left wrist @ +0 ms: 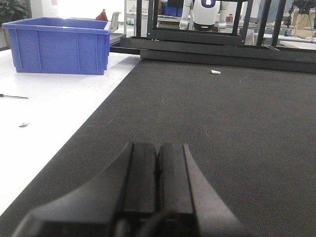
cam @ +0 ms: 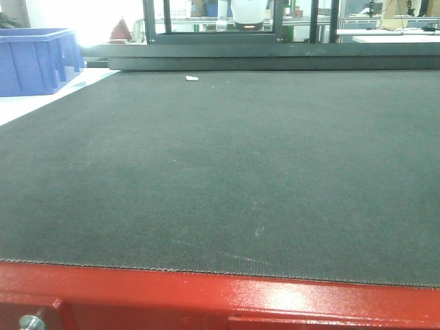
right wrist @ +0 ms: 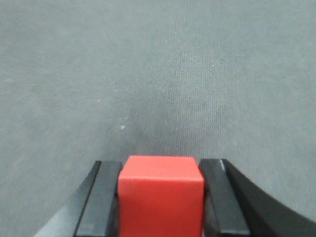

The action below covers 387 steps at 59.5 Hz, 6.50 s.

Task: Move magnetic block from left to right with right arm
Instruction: 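Close the right gripper on the red cube and lift it, then hold the red cube raised in the right gripper, then drive the base away from the table carrying the cube, then drive past the black office chair toward the other table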

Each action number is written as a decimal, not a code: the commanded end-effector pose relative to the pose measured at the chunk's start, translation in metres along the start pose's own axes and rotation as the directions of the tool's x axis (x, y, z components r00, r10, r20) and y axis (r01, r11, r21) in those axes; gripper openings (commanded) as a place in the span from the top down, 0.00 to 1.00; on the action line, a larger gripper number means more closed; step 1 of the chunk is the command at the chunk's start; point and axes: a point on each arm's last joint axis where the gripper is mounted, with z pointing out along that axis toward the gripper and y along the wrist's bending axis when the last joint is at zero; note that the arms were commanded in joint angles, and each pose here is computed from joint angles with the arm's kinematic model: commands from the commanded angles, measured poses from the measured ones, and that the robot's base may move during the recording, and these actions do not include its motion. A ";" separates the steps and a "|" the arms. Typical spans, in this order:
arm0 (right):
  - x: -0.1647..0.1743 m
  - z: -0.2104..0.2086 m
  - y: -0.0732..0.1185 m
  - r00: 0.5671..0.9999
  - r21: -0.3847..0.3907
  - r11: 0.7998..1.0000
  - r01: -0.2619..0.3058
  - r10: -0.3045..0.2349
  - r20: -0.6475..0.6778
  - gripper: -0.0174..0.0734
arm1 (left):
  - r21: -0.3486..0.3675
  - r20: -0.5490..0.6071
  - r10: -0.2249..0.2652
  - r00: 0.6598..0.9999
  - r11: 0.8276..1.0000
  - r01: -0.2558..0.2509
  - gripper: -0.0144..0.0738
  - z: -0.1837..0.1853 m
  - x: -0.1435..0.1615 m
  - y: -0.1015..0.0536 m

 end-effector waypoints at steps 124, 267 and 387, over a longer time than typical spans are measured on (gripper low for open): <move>0.033 -0.116 -0.013 0.814 -0.066 0.998 -0.009 0.046 0.579 0.57 | 0.006 0.092 -0.005 0.996 1.000 0.004 0.97 -0.001 -0.006 0.000; 0.033 -0.116 -0.013 0.814 -0.066 0.998 -0.009 0.046 0.579 0.57 | 0.006 0.092 -0.005 0.996 1.000 0.004 0.97 -0.001 -0.006 0.000; 0.033 -0.116 -0.013 0.813 -0.067 0.998 -0.009 0.046 0.581 0.57 | 0.006 0.093 -0.005 0.996 1.000 0.004 0.97 -0.001 -0.006 0.000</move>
